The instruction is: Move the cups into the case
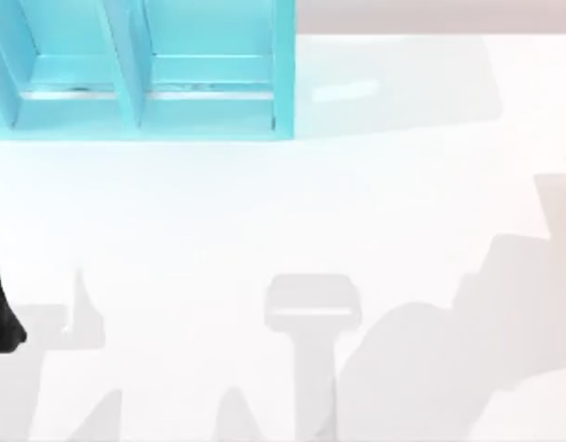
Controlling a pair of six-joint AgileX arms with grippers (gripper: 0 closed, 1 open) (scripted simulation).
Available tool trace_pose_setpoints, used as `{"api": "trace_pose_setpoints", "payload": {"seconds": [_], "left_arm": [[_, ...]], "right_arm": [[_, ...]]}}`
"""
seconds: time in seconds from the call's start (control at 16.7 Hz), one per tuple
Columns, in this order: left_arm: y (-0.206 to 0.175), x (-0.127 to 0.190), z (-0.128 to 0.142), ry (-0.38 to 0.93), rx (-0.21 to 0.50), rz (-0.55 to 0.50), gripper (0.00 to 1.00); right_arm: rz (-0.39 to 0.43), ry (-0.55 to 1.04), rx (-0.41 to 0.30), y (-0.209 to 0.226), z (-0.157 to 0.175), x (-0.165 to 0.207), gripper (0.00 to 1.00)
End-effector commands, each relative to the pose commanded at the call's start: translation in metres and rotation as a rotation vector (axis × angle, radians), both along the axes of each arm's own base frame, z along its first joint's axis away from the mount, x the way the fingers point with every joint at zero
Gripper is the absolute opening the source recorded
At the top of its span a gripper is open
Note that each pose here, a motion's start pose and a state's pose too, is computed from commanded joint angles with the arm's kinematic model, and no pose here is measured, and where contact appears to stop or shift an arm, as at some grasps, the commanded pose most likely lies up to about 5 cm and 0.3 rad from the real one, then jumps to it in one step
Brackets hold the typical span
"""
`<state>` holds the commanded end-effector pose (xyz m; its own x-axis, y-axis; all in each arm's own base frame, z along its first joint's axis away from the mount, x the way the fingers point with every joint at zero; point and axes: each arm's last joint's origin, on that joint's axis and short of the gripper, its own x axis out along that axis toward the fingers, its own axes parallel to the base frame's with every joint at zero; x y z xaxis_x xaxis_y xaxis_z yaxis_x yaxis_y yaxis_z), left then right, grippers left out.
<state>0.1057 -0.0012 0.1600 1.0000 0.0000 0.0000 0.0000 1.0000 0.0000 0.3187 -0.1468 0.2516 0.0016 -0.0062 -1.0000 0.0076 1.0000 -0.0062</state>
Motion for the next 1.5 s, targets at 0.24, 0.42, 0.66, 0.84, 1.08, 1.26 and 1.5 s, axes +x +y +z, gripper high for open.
{"api": "trace_pose_setpoints", "payload": {"seconds": [0.24,0.42,0.66,0.84,1.08,1.26,1.5], "left_arm": [[0.0,0.0,0.0,0.0,0.0,0.0,1.0],[0.0,0.0,0.0,0.0,0.0,0.0,1.0],[0.0,0.0,0.0,0.0,0.0,0.0,1.0],[0.0,0.0,0.0,0.0,0.0,0.0,1.0],[0.0,0.0,0.0,0.0,0.0,0.0,1.0],[0.0,0.0,0.0,0.0,0.0,0.0,1.0],[0.0,0.0,0.0,0.0,0.0,0.0,1.0]], "right_arm": [[-0.002,0.0,0.001,0.0,-0.029,-0.002,0.0],[-0.002,-0.001,0.001,0.0,-0.035,-0.002,0.0],[-0.002,-0.001,0.001,0.0,-0.035,-0.002,0.15],[-0.002,-0.001,0.001,0.0,-0.035,-0.002,0.38],[-0.002,-0.001,0.001,0.0,-0.035,-0.002,0.68],[-0.002,-0.001,0.001,0.0,-0.035,-0.002,0.9],[-0.002,-0.001,0.001,0.0,-0.035,-0.002,1.0]]}}
